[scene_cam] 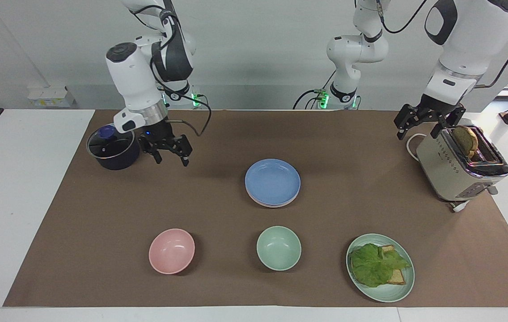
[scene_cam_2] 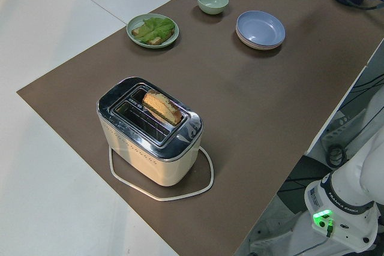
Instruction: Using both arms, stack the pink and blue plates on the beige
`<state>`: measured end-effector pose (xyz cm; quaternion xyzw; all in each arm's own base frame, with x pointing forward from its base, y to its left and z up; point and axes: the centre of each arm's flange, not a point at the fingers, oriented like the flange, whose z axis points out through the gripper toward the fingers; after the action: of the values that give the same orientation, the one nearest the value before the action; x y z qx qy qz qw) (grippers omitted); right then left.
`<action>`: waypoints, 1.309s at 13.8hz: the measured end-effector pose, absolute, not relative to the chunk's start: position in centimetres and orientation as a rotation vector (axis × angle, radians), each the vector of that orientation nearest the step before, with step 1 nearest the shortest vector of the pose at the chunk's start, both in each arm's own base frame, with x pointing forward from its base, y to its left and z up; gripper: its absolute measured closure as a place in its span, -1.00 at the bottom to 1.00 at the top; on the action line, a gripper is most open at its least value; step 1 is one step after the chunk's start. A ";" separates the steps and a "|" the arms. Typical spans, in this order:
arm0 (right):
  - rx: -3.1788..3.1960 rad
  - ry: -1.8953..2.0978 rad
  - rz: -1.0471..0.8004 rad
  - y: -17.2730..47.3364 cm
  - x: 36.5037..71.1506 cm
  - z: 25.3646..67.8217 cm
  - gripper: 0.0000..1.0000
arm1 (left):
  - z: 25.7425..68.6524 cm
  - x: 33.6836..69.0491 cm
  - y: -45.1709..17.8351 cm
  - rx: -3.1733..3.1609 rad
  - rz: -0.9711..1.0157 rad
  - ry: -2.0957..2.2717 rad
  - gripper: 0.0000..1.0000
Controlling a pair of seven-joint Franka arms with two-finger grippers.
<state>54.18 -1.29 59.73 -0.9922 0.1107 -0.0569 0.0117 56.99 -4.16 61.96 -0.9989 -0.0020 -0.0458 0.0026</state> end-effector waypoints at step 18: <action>-3.137 0.300 0.006 -0.4 55.6 64.0 -1.00 | 62.0 57.0 -3.8 -3.133 -0.144 -0.017 -1.00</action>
<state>55.65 -0.42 63.96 -0.9955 0.0950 0.0019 -0.0049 57.01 -3.76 61.96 -0.9989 -0.0054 -0.0458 0.0027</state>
